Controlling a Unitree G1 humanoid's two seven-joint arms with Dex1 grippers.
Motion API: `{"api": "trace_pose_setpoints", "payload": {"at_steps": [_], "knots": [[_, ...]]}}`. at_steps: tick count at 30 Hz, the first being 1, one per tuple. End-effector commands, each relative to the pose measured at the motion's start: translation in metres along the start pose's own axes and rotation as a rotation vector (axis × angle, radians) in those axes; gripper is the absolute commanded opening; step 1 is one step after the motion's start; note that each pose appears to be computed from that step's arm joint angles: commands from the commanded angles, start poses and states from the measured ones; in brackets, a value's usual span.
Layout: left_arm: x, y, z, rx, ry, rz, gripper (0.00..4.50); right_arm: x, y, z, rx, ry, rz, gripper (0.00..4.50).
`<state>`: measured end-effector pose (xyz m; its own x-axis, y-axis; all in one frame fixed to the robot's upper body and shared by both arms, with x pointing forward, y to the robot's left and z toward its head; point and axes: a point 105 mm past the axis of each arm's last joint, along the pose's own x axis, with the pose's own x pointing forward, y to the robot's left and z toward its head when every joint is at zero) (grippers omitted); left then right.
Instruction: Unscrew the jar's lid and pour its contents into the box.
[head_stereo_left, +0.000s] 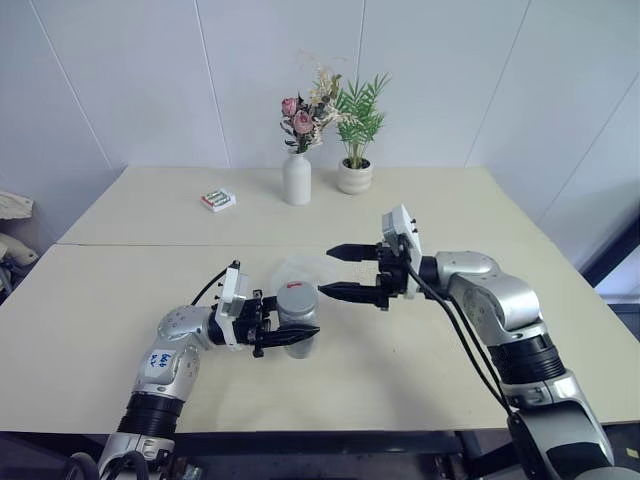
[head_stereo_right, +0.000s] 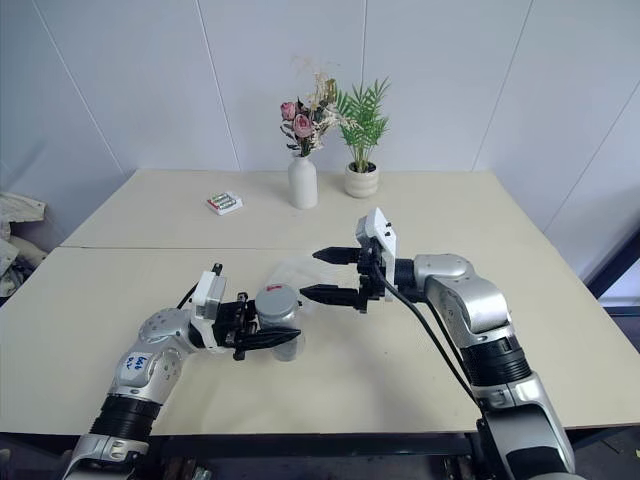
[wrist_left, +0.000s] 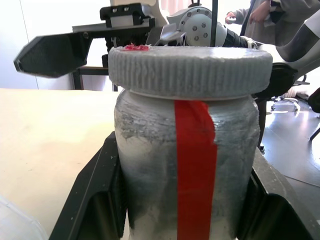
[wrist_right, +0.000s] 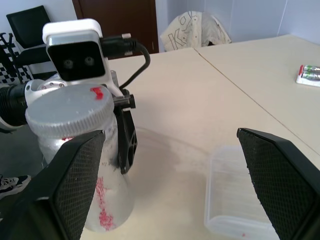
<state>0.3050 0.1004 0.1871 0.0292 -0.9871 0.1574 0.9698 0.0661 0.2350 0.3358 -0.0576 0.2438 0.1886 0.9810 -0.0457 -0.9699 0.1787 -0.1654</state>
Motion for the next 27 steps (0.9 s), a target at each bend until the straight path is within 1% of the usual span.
{"api": "trace_pose_setpoints", "payload": {"at_steps": [1,3,6,10,11,13,16,22,27], "knots": [[0.002,-0.003,0.011,0.051,-0.02,-0.019,2.13,-0.01,-0.004,0.012,-0.043,-0.027,-0.025,4.46],[0.002,-0.003,0.011,0.05,-0.019,-0.018,2.13,-0.013,-0.005,0.018,-0.036,-0.049,-0.027,4.46],[0.001,-0.003,0.011,0.05,-0.018,-0.017,2.13,-0.013,0.002,0.032,-0.015,-0.106,0.012,4.46],[0.001,-0.004,0.011,0.048,-0.017,-0.017,2.13,-0.006,0.03,0.053,0.037,-0.219,0.163,4.46],[0.001,-0.004,0.011,0.047,-0.016,-0.017,2.13,-0.002,0.036,0.055,0.04,-0.226,0.186,4.46],[0.001,-0.004,0.011,0.047,-0.016,-0.018,2.13,0.002,0.043,0.056,0.043,-0.225,0.202,4.46],[0.001,-0.003,0.011,0.047,-0.017,-0.017,2.13,0.021,0.051,0.049,0.026,-0.179,0.202,4.46],[0.001,-0.003,0.01,0.045,-0.015,-0.014,2.13,0.044,0.051,0.038,-0.015,-0.107,0.158,4.46],[0.001,-0.003,0.011,0.046,-0.017,-0.009,2.13,0.051,0.056,0.036,-0.035,-0.086,0.177,4.46]]}}
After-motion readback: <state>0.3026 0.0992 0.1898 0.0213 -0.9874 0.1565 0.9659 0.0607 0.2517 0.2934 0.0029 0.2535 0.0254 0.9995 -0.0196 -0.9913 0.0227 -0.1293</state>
